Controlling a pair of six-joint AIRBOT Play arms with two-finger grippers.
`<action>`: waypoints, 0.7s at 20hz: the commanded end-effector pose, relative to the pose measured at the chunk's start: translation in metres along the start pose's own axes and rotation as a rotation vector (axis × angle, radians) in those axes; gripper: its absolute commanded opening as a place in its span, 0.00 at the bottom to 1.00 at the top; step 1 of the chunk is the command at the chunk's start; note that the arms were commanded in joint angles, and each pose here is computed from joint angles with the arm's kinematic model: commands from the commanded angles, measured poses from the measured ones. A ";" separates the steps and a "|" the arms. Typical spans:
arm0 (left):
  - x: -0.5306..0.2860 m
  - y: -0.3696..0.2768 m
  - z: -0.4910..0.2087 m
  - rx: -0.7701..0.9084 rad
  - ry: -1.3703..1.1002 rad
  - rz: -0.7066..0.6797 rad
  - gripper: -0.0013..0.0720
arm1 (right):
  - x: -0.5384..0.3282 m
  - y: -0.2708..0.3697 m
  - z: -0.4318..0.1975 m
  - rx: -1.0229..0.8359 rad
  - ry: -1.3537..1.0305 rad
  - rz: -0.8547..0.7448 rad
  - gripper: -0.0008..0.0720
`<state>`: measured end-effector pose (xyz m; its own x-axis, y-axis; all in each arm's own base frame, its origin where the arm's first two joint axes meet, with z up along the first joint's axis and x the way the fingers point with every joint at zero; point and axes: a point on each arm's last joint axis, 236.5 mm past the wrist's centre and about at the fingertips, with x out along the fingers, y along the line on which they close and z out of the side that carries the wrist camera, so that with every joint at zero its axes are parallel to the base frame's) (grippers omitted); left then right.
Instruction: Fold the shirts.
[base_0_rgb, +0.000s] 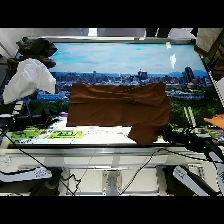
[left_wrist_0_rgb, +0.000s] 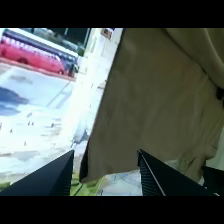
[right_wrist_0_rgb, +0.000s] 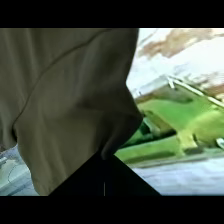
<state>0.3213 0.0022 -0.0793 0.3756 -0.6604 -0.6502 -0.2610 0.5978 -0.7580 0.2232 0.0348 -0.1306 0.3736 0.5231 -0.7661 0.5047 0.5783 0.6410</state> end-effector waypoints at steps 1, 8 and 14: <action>0.000 0.014 0.011 -0.009 -0.046 0.054 0.64 | 0.001 -0.005 0.005 -0.010 -0.020 -0.017 0.05; 0.033 0.027 -0.015 -0.098 0.088 0.027 0.64 | 0.001 -0.004 0.005 -0.010 -0.021 -0.017 0.05; 0.070 0.008 -0.038 0.004 0.191 0.059 0.49 | 0.001 -0.004 0.005 -0.008 -0.021 -0.016 0.05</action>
<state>0.3153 -0.0409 -0.1220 0.2361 -0.7095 -0.6640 -0.3052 0.5946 -0.7439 0.2245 0.0316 -0.1328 0.3782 0.5094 -0.7730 0.5012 0.5893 0.6336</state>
